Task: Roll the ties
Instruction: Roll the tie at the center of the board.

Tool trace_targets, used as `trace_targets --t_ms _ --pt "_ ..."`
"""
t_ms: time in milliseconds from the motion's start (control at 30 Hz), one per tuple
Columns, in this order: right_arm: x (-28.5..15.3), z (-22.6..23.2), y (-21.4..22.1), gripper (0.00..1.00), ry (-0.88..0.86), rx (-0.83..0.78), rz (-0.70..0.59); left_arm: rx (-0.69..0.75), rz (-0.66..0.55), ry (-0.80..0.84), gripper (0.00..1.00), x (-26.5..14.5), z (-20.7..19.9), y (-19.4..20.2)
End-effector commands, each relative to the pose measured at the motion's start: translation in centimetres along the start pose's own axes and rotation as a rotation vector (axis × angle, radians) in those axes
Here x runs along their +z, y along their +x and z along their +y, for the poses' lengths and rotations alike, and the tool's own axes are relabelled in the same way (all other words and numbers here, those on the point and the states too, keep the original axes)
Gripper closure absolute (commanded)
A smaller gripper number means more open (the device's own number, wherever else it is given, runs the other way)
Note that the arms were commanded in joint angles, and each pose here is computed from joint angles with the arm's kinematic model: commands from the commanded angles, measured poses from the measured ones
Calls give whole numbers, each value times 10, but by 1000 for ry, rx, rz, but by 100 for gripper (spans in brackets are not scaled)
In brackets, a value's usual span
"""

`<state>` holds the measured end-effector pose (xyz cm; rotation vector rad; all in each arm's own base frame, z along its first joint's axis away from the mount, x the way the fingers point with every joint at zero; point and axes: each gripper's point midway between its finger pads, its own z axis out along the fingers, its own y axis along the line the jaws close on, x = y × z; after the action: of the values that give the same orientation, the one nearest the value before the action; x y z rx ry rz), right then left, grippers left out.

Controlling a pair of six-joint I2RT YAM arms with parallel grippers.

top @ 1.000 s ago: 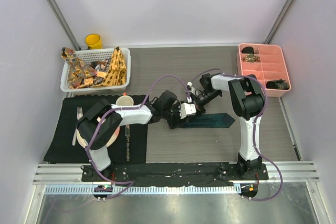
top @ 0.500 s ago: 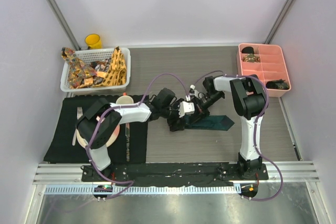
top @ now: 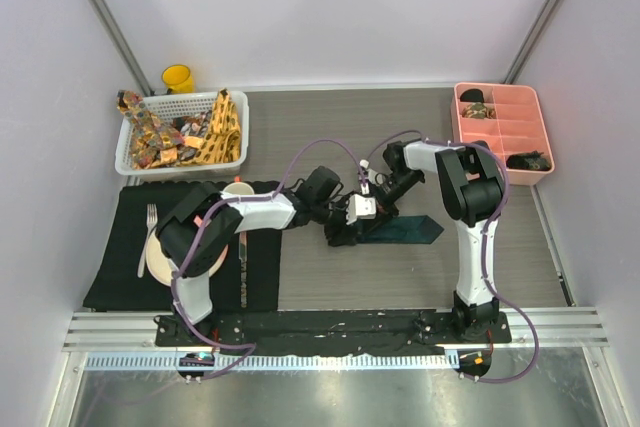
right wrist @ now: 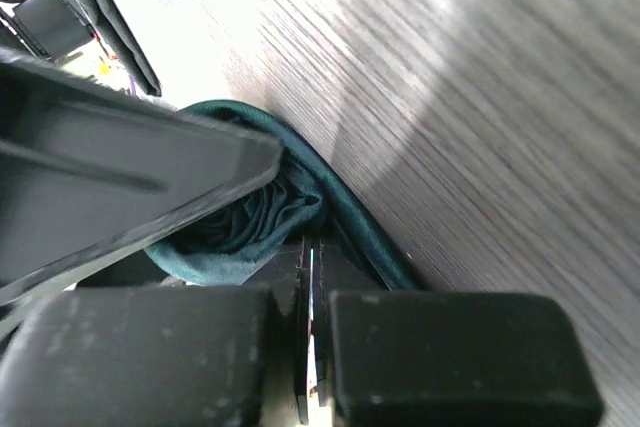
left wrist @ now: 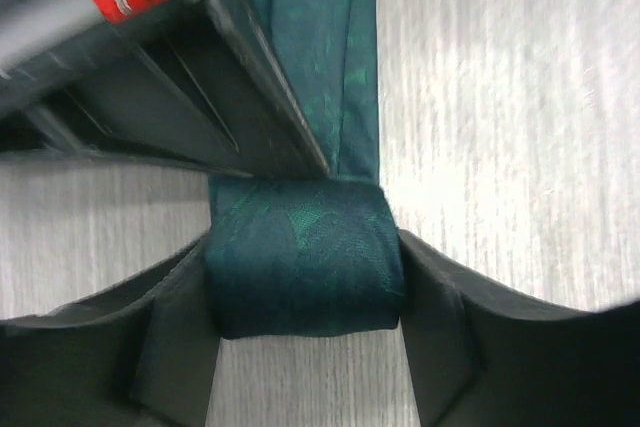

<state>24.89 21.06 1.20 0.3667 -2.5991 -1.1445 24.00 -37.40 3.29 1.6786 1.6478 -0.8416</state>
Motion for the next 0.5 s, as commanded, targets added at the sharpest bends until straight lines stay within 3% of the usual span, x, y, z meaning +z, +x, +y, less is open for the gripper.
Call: trace_targets --t_ms 0,33,100,167,233,267,467 --pt "12 -50 -15 99 204 -54 -12 32 43 7 44 4 1 10" --pt "11 -45 -16 99 192 -65 -14 24 53 6 54 2 -2 15" --pt "6 -31 -21 95 163 -86 -37 -5 74 -12 62 -4 -3 18" --pt "-3 -17 -21 78 136 -98 -49 -34 115 -26 69 -11 -7 27" --pt "-19 -2 -21 67 115 -119 -82 -60 158 -22 73 -16 -18 45" --pt "-23 3 -18 62 109 -127 -82 -64 173 -30 73 -18 -19 50" --pt "-35 41 -3 55 -22 -132 -89 -94 250 -41 70 -17 -25 70"
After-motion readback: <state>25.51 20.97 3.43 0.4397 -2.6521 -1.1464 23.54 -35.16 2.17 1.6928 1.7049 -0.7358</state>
